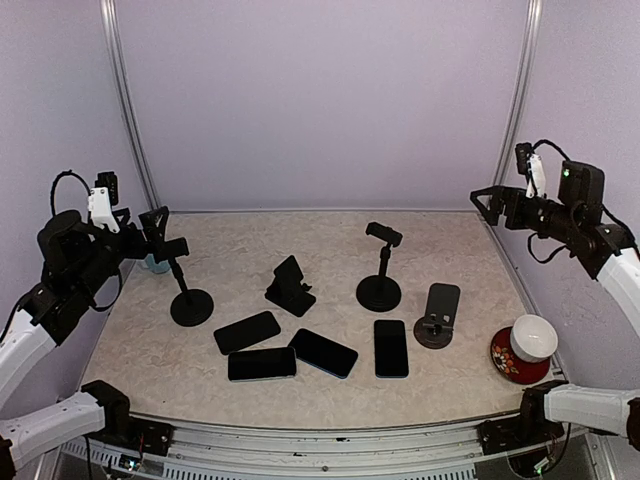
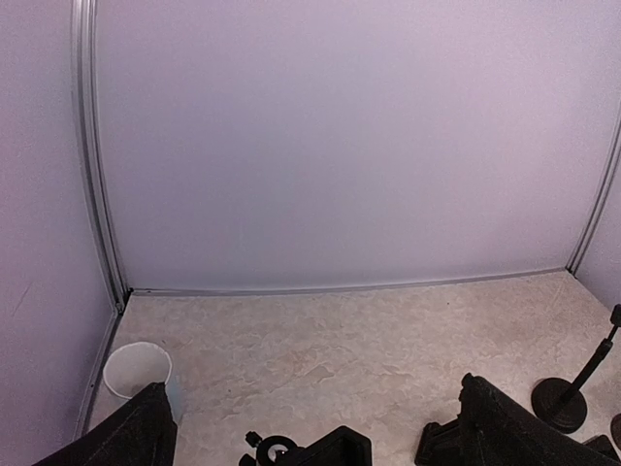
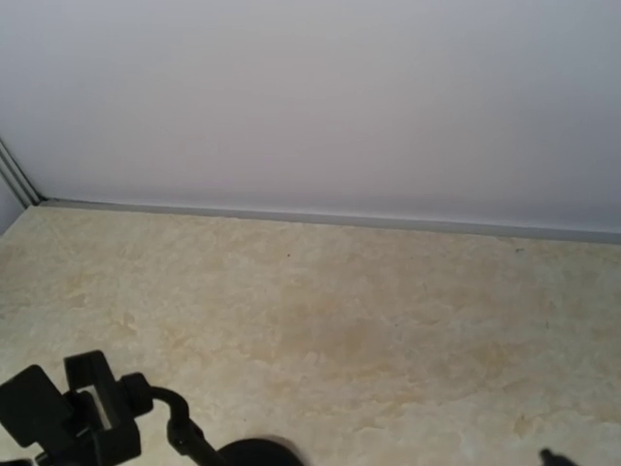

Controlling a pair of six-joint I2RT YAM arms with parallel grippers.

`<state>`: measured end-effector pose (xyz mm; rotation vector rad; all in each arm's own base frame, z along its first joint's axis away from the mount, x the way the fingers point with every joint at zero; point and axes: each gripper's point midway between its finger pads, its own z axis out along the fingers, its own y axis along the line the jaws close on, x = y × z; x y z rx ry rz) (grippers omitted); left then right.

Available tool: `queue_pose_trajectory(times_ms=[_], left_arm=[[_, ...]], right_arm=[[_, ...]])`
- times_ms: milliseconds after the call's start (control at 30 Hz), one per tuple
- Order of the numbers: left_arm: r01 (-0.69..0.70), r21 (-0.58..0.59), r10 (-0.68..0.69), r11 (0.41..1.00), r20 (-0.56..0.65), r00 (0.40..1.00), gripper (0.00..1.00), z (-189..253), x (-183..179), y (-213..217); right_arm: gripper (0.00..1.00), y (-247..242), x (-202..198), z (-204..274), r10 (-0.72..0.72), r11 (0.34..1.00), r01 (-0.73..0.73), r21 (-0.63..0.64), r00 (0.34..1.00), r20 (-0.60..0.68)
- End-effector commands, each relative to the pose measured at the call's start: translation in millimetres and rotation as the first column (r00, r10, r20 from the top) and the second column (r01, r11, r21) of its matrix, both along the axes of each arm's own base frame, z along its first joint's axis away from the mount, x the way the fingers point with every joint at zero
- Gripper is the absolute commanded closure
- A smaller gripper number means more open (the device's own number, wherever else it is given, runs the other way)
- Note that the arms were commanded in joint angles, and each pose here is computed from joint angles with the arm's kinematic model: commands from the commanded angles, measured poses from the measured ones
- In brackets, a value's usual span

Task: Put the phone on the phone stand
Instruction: Move the phone stand to the center of the board.

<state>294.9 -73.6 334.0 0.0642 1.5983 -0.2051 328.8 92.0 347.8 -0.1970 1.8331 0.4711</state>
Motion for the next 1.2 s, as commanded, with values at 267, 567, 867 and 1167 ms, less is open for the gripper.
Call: queue_pose_trajectory(times_ms=[267, 567, 867, 1167], left_arm=[[-0.005, 0.012, 0.005, 1.000, 0.023, 1.000, 0.01, 2.2, 0.3, 0.1], [0.002, 0.008, -0.002, 1.000, 0.016, 1.000, 0.01, 0.5, 2.4, -1.8], [0.020, -0.126, -0.014, 0.992, 0.049, 0.999, 0.01, 60.3, 34.3, 20.1], [0.008, -0.060, 0.001, 0.998, 0.156, 0.988, 0.01, 132.2, 59.8, 17.0]], right_arm=[[0.00, 11.5, 0.5, -5.9, 0.058, 0.990, -0.056, 0.131, 0.998, -0.008], [0.00, 7.2, 7.7, -29.8, 0.024, 0.995, -0.018, 0.098, 0.998, -0.058], [0.00, 19.1, 19.5, -41.4, 0.041, 0.998, -0.036, 0.050, 0.994, -0.099], [0.00, 14.9, 14.9, -54.1, 0.014, 1.000, -0.013, 0.010, 0.994, -0.111]])
